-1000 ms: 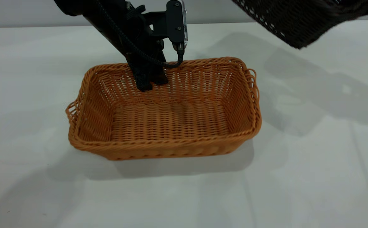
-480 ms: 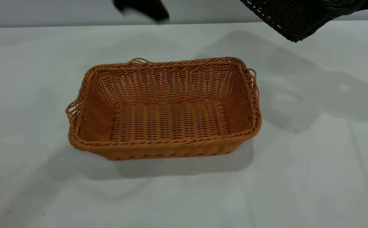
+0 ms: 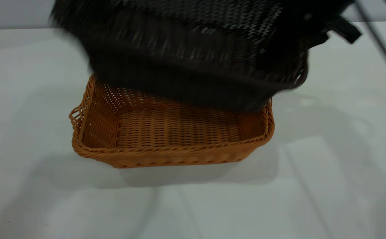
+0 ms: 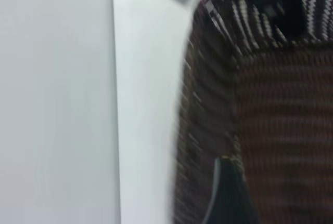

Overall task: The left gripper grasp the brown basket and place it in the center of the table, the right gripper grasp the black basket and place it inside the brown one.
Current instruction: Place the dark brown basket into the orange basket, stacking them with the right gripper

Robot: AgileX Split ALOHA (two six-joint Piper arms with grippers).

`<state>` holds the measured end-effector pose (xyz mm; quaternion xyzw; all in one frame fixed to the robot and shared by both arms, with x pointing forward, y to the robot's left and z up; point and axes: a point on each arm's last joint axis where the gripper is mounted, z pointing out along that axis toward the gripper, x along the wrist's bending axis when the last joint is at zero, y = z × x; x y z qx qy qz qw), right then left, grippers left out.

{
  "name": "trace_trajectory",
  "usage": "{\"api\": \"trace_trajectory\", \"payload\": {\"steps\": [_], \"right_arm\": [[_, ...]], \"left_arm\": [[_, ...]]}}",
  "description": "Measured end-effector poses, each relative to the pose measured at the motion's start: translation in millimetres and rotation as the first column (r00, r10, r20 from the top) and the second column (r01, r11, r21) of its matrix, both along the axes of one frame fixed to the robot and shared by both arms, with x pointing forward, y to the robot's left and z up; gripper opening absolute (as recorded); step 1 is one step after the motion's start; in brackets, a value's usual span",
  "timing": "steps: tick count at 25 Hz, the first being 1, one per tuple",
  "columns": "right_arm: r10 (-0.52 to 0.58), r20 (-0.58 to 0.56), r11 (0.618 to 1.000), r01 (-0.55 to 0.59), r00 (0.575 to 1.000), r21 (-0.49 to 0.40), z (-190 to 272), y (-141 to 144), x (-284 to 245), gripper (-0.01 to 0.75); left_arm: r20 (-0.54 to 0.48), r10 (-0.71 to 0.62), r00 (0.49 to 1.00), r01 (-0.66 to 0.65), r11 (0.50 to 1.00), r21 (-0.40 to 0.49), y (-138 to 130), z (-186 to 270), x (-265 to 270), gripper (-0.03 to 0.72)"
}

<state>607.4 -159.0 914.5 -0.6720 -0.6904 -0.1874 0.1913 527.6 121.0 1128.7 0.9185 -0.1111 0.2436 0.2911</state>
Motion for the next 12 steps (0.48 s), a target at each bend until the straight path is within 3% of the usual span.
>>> {"api": "trace_trajectory", "payload": {"steps": [5,12], "right_arm": [[0.058,-0.034,0.992,-0.061,0.998,-0.112,-25.0,23.1,4.2,0.092],[0.035,-0.050,0.987,-0.043,0.998,-0.157,-49.6,22.9,11.1,0.098]], "left_arm": [[-0.032,-0.004,0.999,0.005,1.000,0.010,1.1,-1.9,-3.6,0.446],[-0.053,0.003,0.999,-0.002,1.000,0.010,1.3,-2.5,-4.5,0.446]]}}
